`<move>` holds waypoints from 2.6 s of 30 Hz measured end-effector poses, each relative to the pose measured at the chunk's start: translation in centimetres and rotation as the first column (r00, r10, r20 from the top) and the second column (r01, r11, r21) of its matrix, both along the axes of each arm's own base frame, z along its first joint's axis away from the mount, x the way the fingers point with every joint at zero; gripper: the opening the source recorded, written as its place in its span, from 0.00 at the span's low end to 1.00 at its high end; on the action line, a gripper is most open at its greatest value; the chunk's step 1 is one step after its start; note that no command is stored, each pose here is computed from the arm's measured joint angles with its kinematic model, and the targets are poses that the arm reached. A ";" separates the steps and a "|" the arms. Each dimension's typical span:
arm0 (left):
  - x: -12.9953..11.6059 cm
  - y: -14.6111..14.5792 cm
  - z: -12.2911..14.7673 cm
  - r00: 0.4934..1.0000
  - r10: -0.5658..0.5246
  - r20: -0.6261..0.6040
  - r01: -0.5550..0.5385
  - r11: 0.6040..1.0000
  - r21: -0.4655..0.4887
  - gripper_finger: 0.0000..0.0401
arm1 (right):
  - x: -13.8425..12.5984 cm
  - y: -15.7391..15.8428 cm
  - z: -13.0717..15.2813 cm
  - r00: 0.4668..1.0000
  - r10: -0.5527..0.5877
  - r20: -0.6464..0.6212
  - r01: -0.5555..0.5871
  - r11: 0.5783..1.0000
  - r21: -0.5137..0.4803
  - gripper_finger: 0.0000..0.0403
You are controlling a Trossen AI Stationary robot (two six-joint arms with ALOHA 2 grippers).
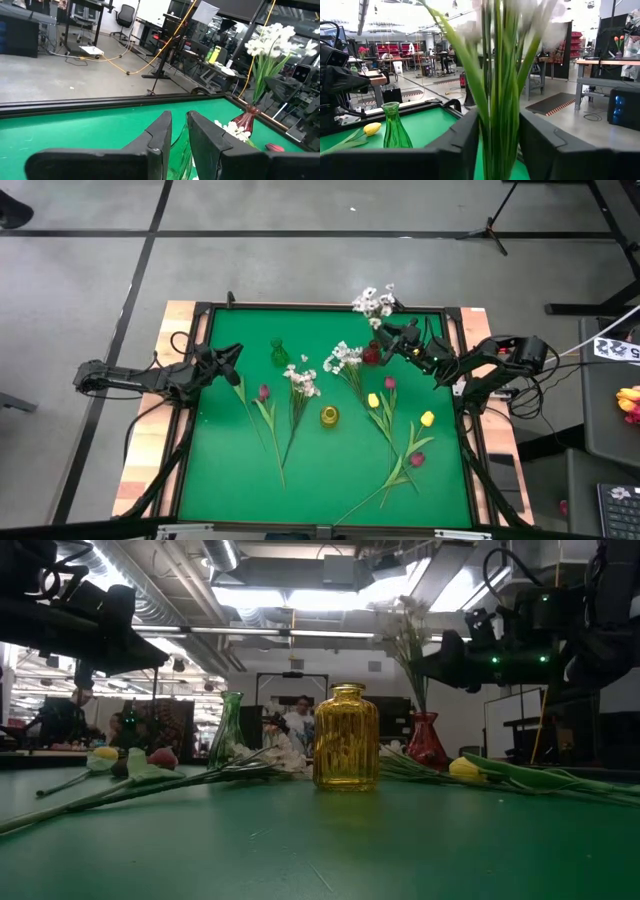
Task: Sort flowers into vase by color
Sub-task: Put the right white flower into the red vase
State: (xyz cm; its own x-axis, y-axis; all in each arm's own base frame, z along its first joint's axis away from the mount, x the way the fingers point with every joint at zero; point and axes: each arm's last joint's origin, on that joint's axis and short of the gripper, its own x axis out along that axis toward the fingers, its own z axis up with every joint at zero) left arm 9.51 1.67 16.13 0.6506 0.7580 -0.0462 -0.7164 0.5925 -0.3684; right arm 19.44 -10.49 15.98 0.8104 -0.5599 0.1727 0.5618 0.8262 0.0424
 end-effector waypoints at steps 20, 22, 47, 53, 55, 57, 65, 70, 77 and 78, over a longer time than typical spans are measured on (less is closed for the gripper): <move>0.0 0.0 0.0 1.000 0.000 0.002 0.000 1.000 -0.002 0.15 | 0.0 -0.1 -0.1 0.999 -0.034 0.014 0.034 0.999 0.034 0.48; 0.0 0.0 0.0 1.000 0.000 0.002 0.000 1.000 -0.002 0.15 | 0.0 -0.1 -0.1 0.999 -0.033 0.011 0.033 0.999 0.039 0.49; 0.0 0.0 0.0 1.000 -0.001 0.005 0.001 1.000 -0.004 0.15 | 3.5 6.8 0.3 0.901 0.404 -0.155 -0.269 0.803 0.532 0.48; 0.0 0.0 0.0 1.000 0.000 0.006 0.000 1.000 -0.005 0.15 | 6.1 7.5 3.5 0.780 0.324 -0.535 0.079 0.798 0.598 0.48; 0.0 0.0 0.0 1.000 0.000 0.006 0.000 1.000 -0.005 0.15 | 6.2 7.9 4.7 0.752 0.304 -0.585 0.137 0.796 0.590 0.48; 0.0 0.0 0.0 1.000 0.000 0.006 0.000 1.000 -0.005 0.15 | 6.5 8.2 5.5 0.737 0.324 -0.594 0.137 0.788 0.600 0.48; 0.0 0.0 0.0 1.000 -0.001 0.006 0.001 1.000 -0.005 0.15 | 4.9 8.6 4.5 0.610 0.396 -0.686 0.299 0.687 0.662 0.54; 0.0 0.0 0.0 1.000 0.000 0.015 0.000 1.000 -0.013 0.15 | 6.0 8.6 4.2 0.650 0.398 -0.647 0.251 0.692 0.677 0.61; 0.0 0.0 0.0 1.000 0.000 0.018 0.001 1.000 -0.019 0.15 | 7.6 8.5 1.2 0.596 0.411 -0.689 0.294 0.687 0.664 0.63; 0.0 0.0 0.0 1.000 -0.002 0.016 0.002 1.000 -0.019 0.15 | 7.7 8.5 0.9 0.590 0.416 -0.691 0.303 0.679 0.668 0.63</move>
